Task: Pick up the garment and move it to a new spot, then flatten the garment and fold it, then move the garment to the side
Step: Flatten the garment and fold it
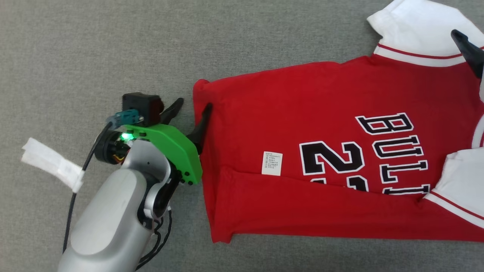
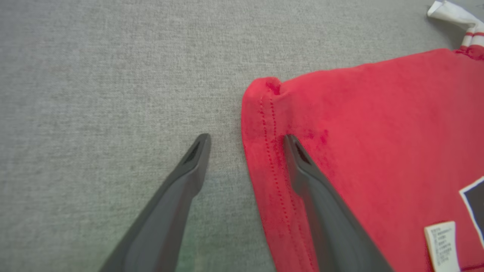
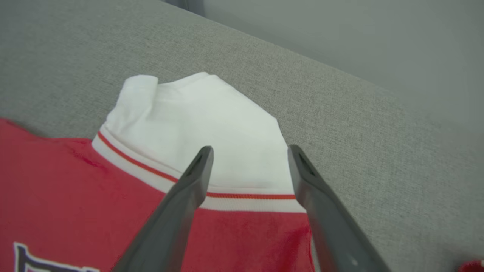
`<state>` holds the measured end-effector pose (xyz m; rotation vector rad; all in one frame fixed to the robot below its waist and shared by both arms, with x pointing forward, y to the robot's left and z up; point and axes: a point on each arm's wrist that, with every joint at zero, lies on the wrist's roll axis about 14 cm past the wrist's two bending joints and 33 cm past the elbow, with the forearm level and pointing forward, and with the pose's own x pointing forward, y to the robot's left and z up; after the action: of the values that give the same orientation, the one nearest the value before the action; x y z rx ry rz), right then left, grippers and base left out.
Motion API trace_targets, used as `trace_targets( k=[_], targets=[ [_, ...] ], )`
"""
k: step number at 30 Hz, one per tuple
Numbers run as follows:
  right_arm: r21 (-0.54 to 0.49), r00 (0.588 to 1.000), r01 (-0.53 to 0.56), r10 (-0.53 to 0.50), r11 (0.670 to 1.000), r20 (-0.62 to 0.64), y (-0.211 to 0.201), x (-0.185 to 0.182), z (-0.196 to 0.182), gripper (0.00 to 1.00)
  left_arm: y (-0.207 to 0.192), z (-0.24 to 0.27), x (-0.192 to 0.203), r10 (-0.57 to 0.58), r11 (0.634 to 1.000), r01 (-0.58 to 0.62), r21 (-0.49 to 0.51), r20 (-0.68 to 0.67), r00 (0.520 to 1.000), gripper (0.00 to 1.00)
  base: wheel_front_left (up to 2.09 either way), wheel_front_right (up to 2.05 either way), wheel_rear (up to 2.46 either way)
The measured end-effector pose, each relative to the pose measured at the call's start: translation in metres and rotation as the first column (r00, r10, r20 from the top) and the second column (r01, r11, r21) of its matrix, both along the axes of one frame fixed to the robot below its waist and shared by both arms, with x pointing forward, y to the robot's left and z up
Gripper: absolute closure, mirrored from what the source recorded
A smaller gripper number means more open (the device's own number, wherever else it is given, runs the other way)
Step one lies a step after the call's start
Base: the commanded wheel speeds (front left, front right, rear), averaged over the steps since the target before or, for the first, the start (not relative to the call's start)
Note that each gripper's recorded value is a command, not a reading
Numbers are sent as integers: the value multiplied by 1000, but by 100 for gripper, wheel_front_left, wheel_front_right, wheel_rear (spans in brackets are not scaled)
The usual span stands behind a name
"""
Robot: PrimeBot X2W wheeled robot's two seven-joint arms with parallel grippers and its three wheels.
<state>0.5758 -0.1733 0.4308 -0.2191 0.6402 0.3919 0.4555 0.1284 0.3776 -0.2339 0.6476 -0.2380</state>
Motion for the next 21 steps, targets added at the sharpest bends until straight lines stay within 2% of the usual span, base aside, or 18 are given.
trace_targets(
  k=[4, 7, 11, 21],
  targets=[
    [-51, 998, -28, 25, 998, -59, 19, 21, -31, 0, 1, -9, 4, -14, 1000, 14, 13, -27, 1000, 0, 0, 0, 0],
    [-115, 997, -42, 35, 992, -65, 20, 36, -43, 0, 3, -12, 6, -17, 1000, 17, 13, -35, 999, 0, 0, 0, 0],
    [-146, 994, -61, 46, 987, -101, 23, 44, -58, 0, 5, -16, 7, -26, 1000, 26, 13, -45, 999, 0, 0, 0, 0],
    [-128, 963, -75, 39, 989, -267, 16, 25, -68, 0, -9, -17, 12, -70, 997, 68, -30, -43, 997, 0, 0, 0, 0]
  ],
)
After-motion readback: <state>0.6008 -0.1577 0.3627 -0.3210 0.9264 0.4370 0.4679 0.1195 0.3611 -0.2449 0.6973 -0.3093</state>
